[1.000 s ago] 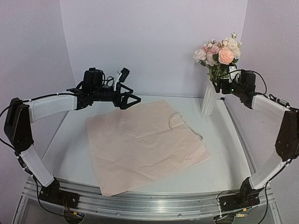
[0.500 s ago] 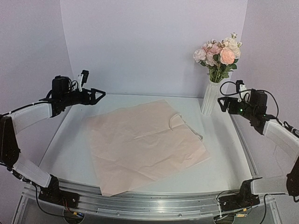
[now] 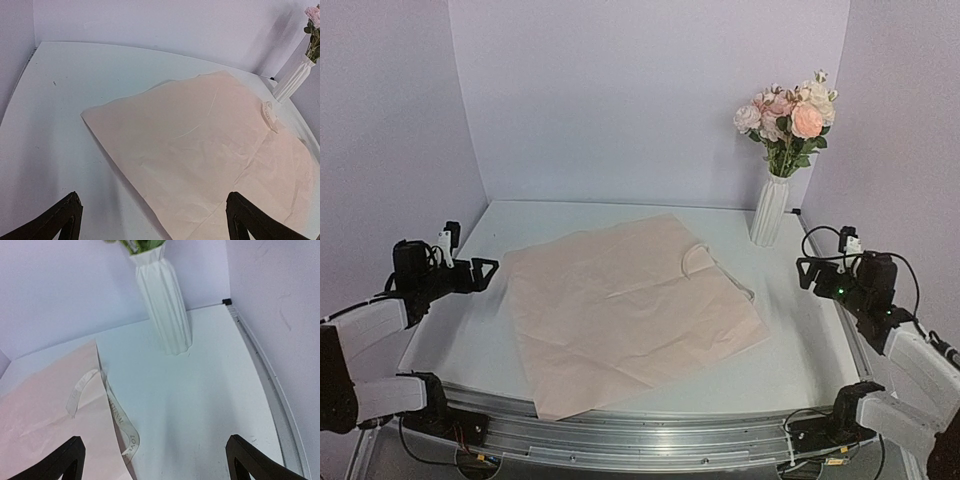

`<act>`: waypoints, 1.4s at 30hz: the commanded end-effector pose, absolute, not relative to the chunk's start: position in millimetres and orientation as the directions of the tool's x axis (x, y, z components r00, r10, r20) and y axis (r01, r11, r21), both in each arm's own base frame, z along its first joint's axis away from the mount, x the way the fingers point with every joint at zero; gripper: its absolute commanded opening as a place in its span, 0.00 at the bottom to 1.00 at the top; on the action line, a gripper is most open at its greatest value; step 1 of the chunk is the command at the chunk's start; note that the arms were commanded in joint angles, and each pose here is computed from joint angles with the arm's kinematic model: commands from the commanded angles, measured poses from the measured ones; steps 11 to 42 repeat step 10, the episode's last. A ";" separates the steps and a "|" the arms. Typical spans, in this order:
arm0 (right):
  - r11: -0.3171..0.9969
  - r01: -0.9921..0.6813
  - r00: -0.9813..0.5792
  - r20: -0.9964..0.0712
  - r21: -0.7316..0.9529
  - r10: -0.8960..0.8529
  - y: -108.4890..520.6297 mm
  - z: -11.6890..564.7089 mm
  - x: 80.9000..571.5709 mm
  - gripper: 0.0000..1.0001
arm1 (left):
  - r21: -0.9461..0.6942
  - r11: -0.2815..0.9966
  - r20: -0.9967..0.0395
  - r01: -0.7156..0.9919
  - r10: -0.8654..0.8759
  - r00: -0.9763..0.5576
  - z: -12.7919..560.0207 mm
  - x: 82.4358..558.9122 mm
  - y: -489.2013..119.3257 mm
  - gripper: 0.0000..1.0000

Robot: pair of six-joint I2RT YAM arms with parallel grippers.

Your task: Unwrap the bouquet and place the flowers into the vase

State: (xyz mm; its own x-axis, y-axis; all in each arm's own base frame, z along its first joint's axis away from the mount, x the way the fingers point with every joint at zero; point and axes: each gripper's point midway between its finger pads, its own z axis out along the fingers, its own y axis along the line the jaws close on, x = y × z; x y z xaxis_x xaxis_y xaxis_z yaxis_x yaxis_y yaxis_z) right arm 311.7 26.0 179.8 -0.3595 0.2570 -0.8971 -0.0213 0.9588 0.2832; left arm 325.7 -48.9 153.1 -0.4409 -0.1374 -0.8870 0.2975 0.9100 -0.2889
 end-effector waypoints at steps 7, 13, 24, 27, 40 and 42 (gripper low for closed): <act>0.949 0.119 -0.276 -0.908 0.293 0.316 0.6 180.8 306.1 0.97 | -0.183 0.918 -0.964 0.352 -0.096 -0.248 168.3 299.3 -37.2 1.00; 0.956 0.104 -0.270 -0.918 0.273 0.291 1.4 183.4 304.5 0.95 | -0.186 0.915 -0.959 0.359 -0.090 -0.268 164.5 297.9 -38.4 1.00; 0.956 0.104 -0.270 -0.918 0.273 0.291 1.4 183.4 304.5 0.95 | -0.186 0.915 -0.959 0.359 -0.090 -0.268 164.5 297.9 -38.4 1.00; 0.956 0.104 -0.270 -0.918 0.273 0.291 1.4 183.4 304.5 0.95 | -0.186 0.915 -0.959 0.359 -0.090 -0.268 164.5 297.9 -38.4 1.00; 0.956 0.104 -0.270 -0.918 0.273 0.291 1.4 183.4 304.5 0.95 | -0.186 0.915 -0.959 0.359 -0.090 -0.268 164.5 297.9 -38.4 1.00; 0.956 0.104 -0.270 -0.918 0.273 0.291 1.4 183.4 304.5 0.95 | -0.186 0.915 -0.959 0.359 -0.090 -0.268 164.5 297.9 -38.4 1.00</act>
